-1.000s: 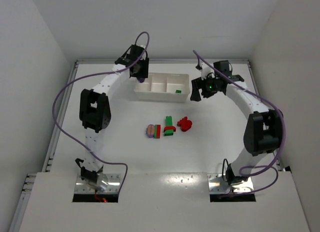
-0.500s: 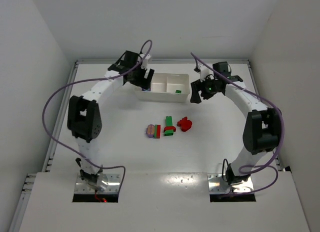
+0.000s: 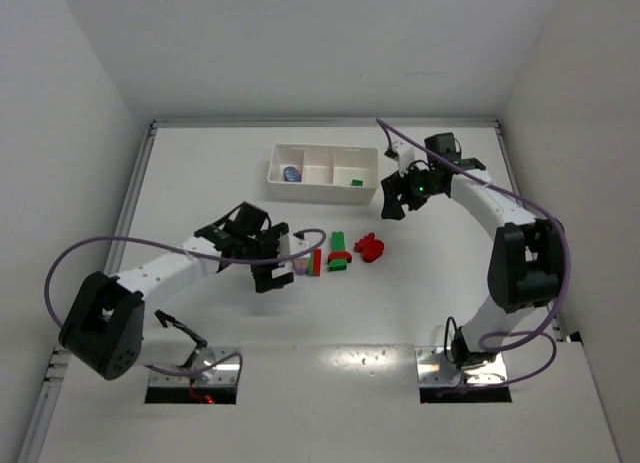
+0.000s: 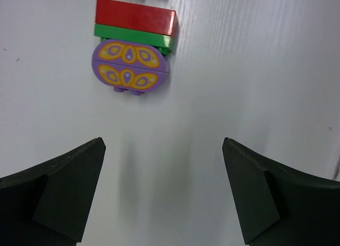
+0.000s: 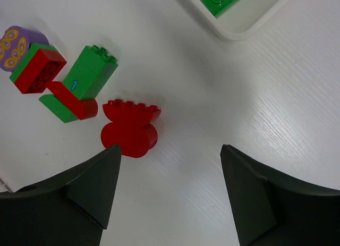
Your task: Sort the legos into containers by color
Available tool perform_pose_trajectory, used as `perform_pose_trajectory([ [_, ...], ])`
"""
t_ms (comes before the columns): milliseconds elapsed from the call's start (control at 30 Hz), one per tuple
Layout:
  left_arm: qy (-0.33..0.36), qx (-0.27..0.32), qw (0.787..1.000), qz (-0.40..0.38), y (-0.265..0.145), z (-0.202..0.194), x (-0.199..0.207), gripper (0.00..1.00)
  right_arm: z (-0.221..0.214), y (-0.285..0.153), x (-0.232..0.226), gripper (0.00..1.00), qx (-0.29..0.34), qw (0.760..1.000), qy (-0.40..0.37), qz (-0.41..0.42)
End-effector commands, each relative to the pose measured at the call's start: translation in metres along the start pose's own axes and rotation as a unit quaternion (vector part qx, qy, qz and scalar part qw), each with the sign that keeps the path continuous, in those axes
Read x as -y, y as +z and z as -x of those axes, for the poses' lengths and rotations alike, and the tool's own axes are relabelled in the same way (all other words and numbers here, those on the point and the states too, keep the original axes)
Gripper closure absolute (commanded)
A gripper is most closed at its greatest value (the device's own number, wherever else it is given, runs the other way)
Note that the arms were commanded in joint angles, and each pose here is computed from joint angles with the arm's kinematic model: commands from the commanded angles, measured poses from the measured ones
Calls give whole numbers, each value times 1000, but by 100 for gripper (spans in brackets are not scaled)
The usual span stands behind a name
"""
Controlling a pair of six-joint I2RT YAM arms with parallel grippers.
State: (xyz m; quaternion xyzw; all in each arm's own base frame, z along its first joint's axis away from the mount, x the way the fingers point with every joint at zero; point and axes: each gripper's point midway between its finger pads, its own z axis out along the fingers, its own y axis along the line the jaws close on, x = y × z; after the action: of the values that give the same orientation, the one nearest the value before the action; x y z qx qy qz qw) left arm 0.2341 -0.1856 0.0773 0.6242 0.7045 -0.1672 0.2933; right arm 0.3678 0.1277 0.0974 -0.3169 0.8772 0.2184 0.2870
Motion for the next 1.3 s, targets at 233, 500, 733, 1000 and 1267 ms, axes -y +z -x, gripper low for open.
perform_pose_trajectory([
  [233, 119, 140, 981, 58, 35, 57, -28, 0, 10, -5, -4, 23, 12, 1000, -9, 14],
  [500, 138, 139, 981, 6, 54, 55, -30, 0, 5, -5, -4, 23, 4, 1000, -4, 13],
  [733, 140, 130, 981, -44, 64, 51, -38, 0, 4, -6, -1, 23, 0, 1000, -4, 5],
  [1000, 152, 115, 978, -82, 61, 46, -37, 0, 6, -3, 3, 23, -3, 1000, -4, 1],
  [1267, 131, 81, 983, -98, 60, 26, -31, 0, 3, 1, 4, 23, -10, 1000, 1, 4],
])
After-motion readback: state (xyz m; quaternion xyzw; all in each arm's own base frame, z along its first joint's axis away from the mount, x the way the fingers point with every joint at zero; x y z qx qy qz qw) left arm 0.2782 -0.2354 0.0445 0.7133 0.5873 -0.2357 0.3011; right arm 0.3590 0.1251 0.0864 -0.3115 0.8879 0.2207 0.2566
